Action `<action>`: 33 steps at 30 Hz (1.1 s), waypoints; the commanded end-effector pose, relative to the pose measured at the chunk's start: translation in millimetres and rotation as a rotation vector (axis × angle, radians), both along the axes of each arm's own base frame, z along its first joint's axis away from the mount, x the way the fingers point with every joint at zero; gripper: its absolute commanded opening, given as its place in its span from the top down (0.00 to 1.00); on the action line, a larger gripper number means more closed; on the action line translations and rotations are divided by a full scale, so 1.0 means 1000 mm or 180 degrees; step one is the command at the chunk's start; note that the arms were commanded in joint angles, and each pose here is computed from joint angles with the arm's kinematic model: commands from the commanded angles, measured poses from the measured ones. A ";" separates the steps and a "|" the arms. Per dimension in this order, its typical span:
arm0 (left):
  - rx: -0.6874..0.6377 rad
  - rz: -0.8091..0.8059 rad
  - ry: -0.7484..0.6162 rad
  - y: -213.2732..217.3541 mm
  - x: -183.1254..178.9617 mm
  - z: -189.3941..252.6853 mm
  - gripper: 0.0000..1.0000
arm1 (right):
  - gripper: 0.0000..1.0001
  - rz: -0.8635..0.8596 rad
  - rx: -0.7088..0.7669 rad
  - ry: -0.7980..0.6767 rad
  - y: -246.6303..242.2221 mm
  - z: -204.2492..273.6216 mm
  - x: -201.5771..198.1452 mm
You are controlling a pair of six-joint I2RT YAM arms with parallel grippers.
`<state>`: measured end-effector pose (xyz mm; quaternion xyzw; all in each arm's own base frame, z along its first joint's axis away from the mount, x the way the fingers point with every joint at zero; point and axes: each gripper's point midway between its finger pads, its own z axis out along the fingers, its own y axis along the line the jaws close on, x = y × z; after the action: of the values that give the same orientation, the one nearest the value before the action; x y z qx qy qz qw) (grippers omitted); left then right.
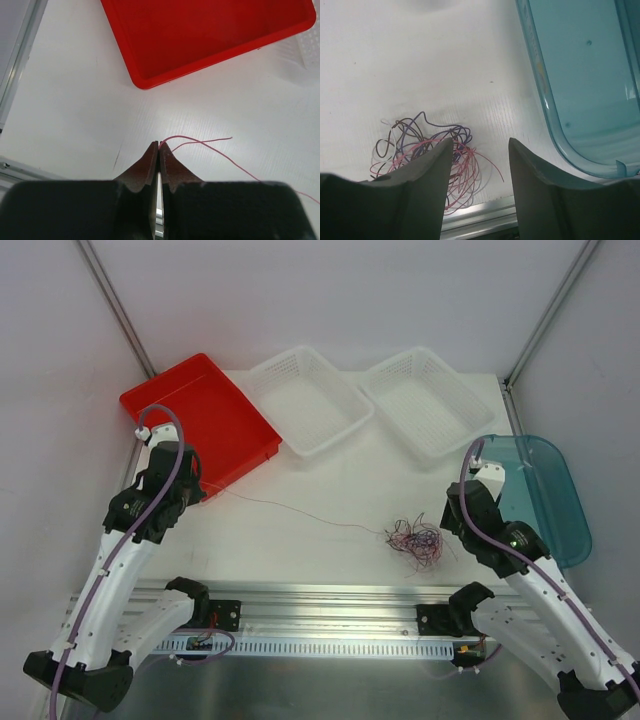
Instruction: Untangle the cables
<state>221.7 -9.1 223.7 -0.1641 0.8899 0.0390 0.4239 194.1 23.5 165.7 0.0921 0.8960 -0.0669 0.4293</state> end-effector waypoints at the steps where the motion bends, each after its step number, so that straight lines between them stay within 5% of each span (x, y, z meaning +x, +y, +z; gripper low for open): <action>1: 0.0124 0.0021 -0.0060 0.010 -0.004 0.016 1.00 | 0.48 -0.0030 -0.0105 0.0013 -0.008 0.010 -0.003; 11: -0.0747 -0.0839 0.0510 -0.061 -0.015 -0.053 0.95 | 0.22 0.0528 0.0472 0.0296 0.040 -0.024 -0.008; 14: -0.0843 -0.0892 0.0606 -0.068 -0.018 -0.072 0.81 | 0.15 0.0491 0.0532 0.0367 0.041 -0.036 -0.013; 22: -0.1067 -0.1586 0.0488 -0.114 -0.020 -0.061 0.23 | 0.13 0.0290 0.0675 0.0475 0.039 -0.067 -0.022; 28: -0.1056 -0.2658 0.0399 -0.197 -0.034 -0.052 0.15 | 0.14 0.0249 0.0775 0.0530 0.044 -0.081 -0.023; 33: -0.0630 -0.3261 0.0621 -0.253 -0.039 -0.074 0.14 | 0.15 0.0267 0.0861 0.0533 0.050 -0.085 -0.020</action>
<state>168.5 -226.1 139.5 0.1994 0.9150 -0.2376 0.2578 164.9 63.9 76.5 0.0894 0.9404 0.0374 0.3261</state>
